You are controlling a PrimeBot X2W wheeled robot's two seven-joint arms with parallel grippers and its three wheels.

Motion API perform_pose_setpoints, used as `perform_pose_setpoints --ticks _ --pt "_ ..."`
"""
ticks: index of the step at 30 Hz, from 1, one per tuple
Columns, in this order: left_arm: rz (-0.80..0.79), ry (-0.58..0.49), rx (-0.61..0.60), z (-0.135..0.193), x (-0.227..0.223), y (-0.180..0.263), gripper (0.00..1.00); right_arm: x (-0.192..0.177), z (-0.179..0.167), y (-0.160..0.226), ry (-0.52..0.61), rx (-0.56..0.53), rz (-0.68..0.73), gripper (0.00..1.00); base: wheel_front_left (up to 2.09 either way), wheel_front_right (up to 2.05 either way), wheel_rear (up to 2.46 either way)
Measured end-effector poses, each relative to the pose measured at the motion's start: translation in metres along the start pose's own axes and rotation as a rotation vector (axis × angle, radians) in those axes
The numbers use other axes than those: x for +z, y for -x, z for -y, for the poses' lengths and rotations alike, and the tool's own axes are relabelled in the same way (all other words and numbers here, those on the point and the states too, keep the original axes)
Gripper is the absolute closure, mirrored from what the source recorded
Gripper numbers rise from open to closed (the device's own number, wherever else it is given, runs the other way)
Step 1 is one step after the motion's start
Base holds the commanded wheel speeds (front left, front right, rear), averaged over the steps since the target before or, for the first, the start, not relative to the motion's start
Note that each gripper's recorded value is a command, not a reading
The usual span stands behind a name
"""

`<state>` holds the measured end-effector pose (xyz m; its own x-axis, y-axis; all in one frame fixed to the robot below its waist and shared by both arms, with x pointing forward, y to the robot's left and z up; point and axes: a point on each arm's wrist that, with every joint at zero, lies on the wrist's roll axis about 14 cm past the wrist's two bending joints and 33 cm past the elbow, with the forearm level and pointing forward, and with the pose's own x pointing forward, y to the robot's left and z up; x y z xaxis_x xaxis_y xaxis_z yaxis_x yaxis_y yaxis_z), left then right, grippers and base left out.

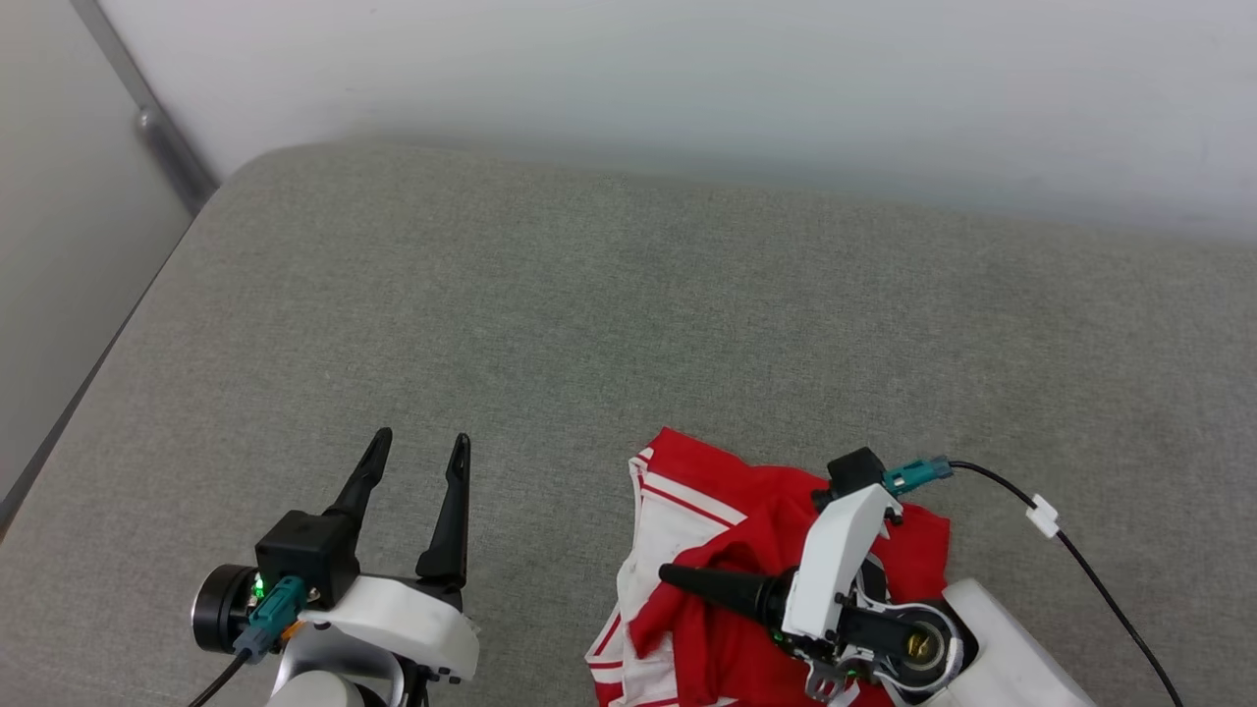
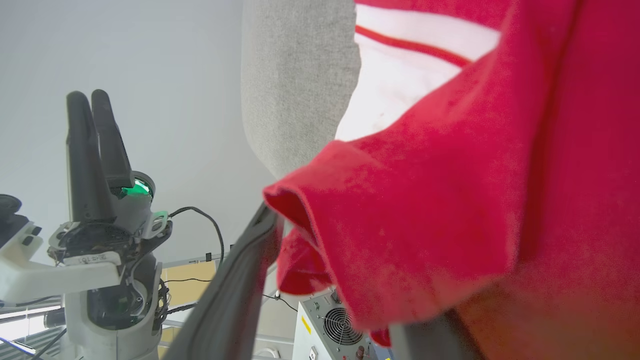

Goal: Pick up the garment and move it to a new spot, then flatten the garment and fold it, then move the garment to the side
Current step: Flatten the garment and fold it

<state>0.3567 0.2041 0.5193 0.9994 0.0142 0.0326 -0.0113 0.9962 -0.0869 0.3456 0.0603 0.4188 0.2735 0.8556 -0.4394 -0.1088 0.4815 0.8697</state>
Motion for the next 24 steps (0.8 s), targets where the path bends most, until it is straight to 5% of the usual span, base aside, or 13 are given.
perform_pose_setpoints --ticks 7,15,24 --pt "0.013 0.003 -0.019 0.006 0.003 -0.002 0.0 0.01 -0.016 0.01 0.254 -0.039 0.028 0.0 0.0 0.0 0.0" --pt "0.02 0.014 -0.05 0.019 0.004 -0.002 0.0 0.073 0.019 0.08 0.643 -0.299 0.293 0.0 0.0 0.0 0.0" --pt "0.019 0.017 -0.073 0.029 0.003 -0.004 0.0 0.114 0.078 0.208 0.731 -0.642 0.675 0.0 0.0 0.0 0.0"
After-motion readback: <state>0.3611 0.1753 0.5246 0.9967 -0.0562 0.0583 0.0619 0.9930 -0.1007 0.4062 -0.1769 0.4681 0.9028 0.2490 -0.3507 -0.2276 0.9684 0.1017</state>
